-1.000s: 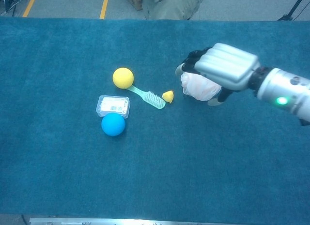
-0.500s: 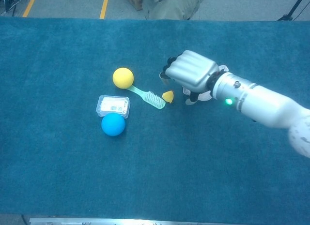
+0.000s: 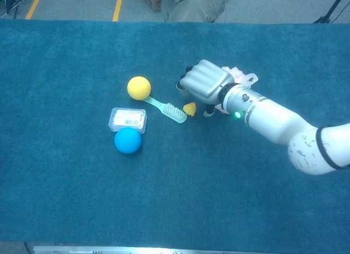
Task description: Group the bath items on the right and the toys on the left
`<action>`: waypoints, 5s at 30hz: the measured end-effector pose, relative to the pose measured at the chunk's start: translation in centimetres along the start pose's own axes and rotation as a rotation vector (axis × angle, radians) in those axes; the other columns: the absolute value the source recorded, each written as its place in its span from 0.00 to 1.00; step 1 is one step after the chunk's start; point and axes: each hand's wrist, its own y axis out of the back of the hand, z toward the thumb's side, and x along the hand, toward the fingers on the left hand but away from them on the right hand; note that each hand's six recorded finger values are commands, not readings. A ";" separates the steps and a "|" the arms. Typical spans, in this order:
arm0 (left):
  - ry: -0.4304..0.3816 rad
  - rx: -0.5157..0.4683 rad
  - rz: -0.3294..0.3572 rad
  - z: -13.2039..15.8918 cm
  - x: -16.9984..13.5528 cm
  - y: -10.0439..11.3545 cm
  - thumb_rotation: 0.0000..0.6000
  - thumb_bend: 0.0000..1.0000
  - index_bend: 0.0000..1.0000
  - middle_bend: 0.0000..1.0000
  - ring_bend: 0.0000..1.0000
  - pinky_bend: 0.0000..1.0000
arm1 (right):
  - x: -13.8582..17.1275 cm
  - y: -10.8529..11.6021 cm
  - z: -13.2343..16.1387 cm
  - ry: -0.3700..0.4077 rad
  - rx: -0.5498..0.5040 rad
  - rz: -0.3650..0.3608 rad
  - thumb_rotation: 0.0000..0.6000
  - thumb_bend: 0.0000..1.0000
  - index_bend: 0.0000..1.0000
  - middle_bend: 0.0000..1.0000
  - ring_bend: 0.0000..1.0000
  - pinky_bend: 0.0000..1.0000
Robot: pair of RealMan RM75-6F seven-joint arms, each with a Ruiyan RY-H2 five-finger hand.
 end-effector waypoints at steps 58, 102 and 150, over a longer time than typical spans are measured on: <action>0.008 -0.013 0.003 -0.4 -0.4 0.1 1.00 0.34 0.32 0.27 0.23 0.21 | 0.7 4.5 3.1 0.048 -0.154 -0.102 1.00 0.12 0.56 0.35 0.23 0.32; 0.034 -0.006 0.009 -0.9 -1.5 0.5 1.00 0.34 0.32 0.27 0.23 0.20 | 0.9 4.5 9.7 0.181 0.012 -0.105 1.00 0.12 0.51 0.34 0.22 0.32; -0.347 0.011 -0.298 7.1 9.2 -3.7 0.00 0.09 0.32 0.25 0.16 0.09 | 12.4 8.1 -8.7 -0.084 -0.170 -0.241 1.00 0.11 0.25 0.28 0.16 0.30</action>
